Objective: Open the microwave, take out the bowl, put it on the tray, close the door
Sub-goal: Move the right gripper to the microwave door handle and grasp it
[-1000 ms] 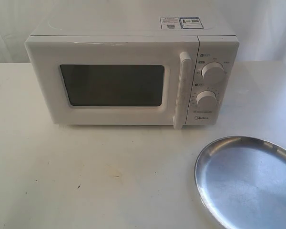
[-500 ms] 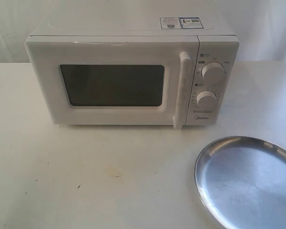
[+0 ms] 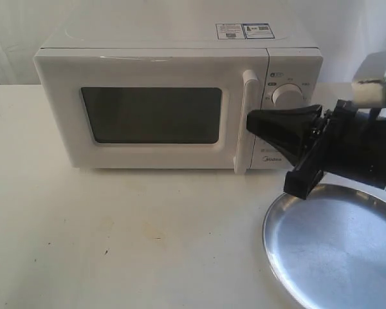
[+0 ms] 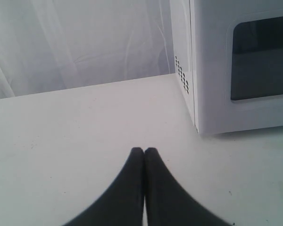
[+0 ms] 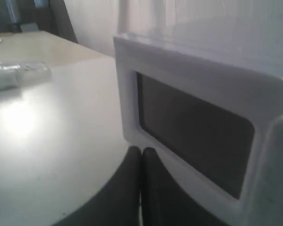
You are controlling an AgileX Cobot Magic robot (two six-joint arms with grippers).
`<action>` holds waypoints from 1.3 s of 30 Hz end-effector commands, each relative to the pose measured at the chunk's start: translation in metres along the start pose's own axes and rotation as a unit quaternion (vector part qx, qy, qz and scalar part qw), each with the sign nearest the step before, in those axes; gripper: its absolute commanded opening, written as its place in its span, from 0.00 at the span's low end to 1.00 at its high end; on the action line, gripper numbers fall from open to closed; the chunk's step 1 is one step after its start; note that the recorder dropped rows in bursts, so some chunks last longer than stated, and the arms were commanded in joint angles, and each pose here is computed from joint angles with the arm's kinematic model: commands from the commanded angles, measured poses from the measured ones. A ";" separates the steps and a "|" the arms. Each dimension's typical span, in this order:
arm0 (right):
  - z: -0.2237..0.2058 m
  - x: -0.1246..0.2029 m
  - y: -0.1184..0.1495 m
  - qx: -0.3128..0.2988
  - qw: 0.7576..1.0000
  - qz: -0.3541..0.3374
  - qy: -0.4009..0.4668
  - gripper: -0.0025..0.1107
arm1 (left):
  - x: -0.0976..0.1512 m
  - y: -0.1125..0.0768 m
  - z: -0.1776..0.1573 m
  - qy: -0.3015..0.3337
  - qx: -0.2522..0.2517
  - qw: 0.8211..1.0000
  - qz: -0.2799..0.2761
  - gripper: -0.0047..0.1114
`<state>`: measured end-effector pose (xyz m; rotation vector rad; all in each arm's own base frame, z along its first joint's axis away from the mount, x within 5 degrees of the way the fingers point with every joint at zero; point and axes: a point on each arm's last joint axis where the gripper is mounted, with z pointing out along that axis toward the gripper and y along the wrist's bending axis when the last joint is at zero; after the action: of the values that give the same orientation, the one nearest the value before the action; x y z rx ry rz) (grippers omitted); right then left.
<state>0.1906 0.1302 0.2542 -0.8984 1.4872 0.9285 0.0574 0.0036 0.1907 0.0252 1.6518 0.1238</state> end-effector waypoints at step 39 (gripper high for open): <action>0.060 0.058 -0.103 0.027 0.997 -0.058 0.037 0.44 | -0.002 0.000 0.000 -0.005 0.000 1.000 -0.004 0.04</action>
<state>0.3005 0.1418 0.1886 -0.9557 1.4761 0.7389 0.0574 0.0036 0.1907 0.0252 1.6518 0.1238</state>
